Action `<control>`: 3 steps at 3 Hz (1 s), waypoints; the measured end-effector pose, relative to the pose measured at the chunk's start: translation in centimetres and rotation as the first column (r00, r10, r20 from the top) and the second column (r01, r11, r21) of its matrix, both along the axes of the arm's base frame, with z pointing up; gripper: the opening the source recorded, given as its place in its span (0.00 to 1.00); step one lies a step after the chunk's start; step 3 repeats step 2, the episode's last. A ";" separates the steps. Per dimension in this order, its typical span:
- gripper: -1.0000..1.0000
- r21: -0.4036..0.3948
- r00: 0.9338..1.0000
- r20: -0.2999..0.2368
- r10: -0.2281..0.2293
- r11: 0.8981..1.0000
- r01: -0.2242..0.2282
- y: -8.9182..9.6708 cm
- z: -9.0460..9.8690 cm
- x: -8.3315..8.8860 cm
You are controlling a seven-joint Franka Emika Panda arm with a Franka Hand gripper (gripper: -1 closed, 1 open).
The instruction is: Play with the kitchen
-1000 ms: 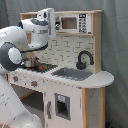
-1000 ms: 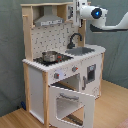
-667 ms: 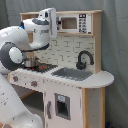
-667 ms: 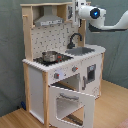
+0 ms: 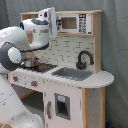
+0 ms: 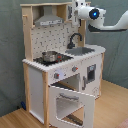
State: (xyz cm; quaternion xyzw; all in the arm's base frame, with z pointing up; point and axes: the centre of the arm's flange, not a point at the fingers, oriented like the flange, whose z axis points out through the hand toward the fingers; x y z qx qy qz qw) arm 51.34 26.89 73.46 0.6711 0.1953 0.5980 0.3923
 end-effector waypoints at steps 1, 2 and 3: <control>1.00 -0.008 0.998 -0.008 -0.057 0.998 0.057 0.8 -0.4 -0.7; 1.00 -0.019 0.998 0.009 -0.058 0.998 0.058 3.0 0.5 -2.9; 1.00 -0.019 0.998 0.009 -0.058 0.998 0.058 3.0 0.5 -2.9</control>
